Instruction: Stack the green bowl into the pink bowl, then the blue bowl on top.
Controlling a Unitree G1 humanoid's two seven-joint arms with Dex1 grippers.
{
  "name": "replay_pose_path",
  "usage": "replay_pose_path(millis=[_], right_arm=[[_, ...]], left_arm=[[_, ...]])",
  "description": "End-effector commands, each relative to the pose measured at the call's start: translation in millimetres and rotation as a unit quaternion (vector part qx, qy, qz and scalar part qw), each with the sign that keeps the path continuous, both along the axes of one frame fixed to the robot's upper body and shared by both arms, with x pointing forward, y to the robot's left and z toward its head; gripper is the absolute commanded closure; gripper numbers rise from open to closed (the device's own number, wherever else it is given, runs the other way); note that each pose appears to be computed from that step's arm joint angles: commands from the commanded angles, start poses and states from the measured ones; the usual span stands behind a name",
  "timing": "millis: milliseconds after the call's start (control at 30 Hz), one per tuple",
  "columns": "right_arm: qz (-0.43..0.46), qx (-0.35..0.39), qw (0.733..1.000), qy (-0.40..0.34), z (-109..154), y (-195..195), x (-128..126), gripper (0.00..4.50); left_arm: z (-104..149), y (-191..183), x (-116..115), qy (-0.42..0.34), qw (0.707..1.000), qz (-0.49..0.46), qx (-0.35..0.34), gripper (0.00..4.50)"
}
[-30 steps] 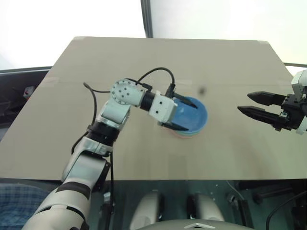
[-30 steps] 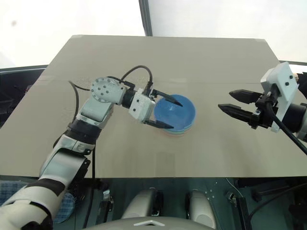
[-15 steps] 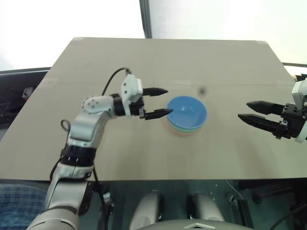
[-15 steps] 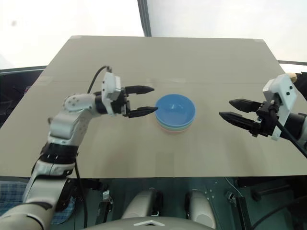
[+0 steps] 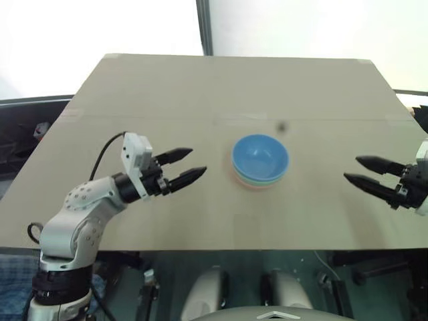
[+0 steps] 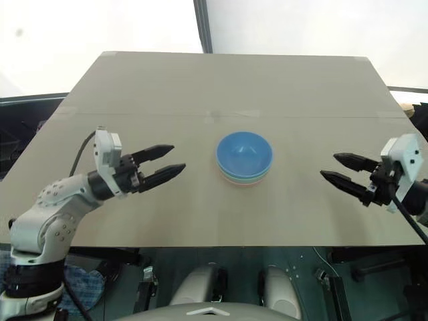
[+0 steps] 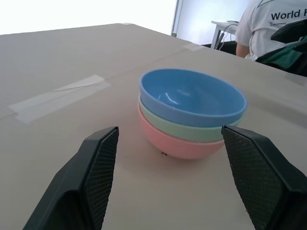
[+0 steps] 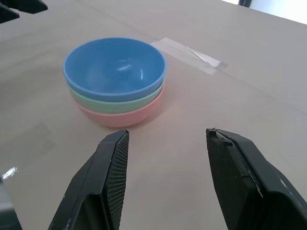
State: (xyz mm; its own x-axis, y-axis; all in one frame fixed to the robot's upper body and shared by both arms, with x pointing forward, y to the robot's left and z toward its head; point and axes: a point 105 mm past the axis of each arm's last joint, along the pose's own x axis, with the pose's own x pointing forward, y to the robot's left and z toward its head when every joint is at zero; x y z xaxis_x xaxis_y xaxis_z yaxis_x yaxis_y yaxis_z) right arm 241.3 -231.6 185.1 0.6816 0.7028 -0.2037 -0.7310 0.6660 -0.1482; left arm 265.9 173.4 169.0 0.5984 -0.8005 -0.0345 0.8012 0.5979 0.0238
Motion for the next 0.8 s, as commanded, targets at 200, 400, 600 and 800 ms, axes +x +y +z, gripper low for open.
replay_pose_path(millis=[200,400,600,800], right_arm=[[0.016,-0.027,0.999,0.016,-21,-10,0,1.83],[0.025,-0.039,0.999,0.021,-23,-16,-3,1.83],[0.039,-0.03,0.999,0.002,-16,-12,-6,1.83],[0.052,-0.031,0.998,-0.028,-10,-10,-13,1.83]], left_arm=[[4,12,-15,-0.033,0.999,0.021,0.015,0.89],[0,14,-21,-0.024,0.999,0.01,0.031,0.89],[0,13,-21,-0.029,0.999,0.004,0.033,0.89],[-1,10,-21,-0.032,0.999,-0.004,0.035,0.89]])
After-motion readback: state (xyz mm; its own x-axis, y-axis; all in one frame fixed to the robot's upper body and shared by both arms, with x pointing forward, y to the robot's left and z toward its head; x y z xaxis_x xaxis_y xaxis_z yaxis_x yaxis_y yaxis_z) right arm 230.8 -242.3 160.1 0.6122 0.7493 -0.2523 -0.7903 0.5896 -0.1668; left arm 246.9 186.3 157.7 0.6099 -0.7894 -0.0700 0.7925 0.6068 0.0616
